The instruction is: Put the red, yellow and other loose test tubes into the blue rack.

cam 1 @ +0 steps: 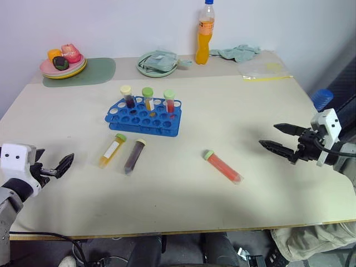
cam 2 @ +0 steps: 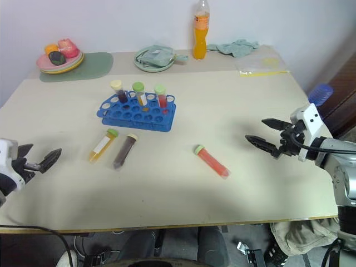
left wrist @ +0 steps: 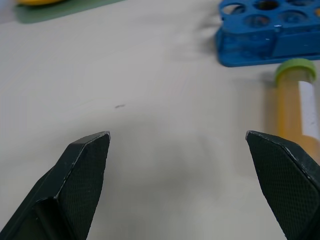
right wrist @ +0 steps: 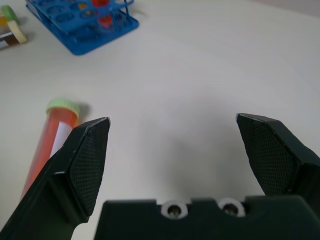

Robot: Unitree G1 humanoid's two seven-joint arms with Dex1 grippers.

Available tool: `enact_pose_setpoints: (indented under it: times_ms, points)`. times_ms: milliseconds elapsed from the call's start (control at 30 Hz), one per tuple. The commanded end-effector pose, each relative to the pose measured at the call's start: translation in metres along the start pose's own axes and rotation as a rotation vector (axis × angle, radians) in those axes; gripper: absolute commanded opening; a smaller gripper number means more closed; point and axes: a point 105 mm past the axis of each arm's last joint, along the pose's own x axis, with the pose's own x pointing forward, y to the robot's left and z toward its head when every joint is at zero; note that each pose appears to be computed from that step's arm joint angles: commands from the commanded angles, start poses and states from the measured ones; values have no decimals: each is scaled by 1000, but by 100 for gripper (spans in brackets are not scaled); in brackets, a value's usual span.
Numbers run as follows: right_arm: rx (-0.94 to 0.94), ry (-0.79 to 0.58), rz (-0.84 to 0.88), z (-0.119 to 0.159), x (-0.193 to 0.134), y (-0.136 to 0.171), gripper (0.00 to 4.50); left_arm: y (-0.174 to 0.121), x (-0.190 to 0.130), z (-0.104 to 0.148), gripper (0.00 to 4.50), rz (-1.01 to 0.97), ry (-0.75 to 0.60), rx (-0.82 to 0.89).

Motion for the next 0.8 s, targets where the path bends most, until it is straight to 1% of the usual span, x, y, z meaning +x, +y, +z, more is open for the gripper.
enact_pose_setpoints:
  times_ms: [33,100,233,367,433,500,567,633,700,800]
  points:
    - [-46,0,24,11,3,0,445,5,-10,9,450,45,-40,19]
    - [-55,4,32,13,5,-1,445,4,-12,9,450,56,-42,19]
    - [-72,22,-14,18,15,-3,445,-3,-11,22,450,49,-99,-5]
    - [-36,74,69,23,22,24,445,-24,-3,38,450,-34,-141,9]
    - [-51,107,122,24,30,44,445,-48,3,45,450,-123,-151,80]
    - [-99,159,122,25,37,59,445,-77,8,56,450,-238,-187,97]
    - [-104,204,91,25,40,65,445,-97,10,62,450,-325,-211,97]
    - [-56,240,70,26,43,69,445,-122,12,66,450,-450,-222,117]
    - [18,302,47,23,43,72,445,-143,10,64,450,-574,-224,159]
    - [50,395,13,19,44,77,445,-162,9,59,450,-705,-204,176]
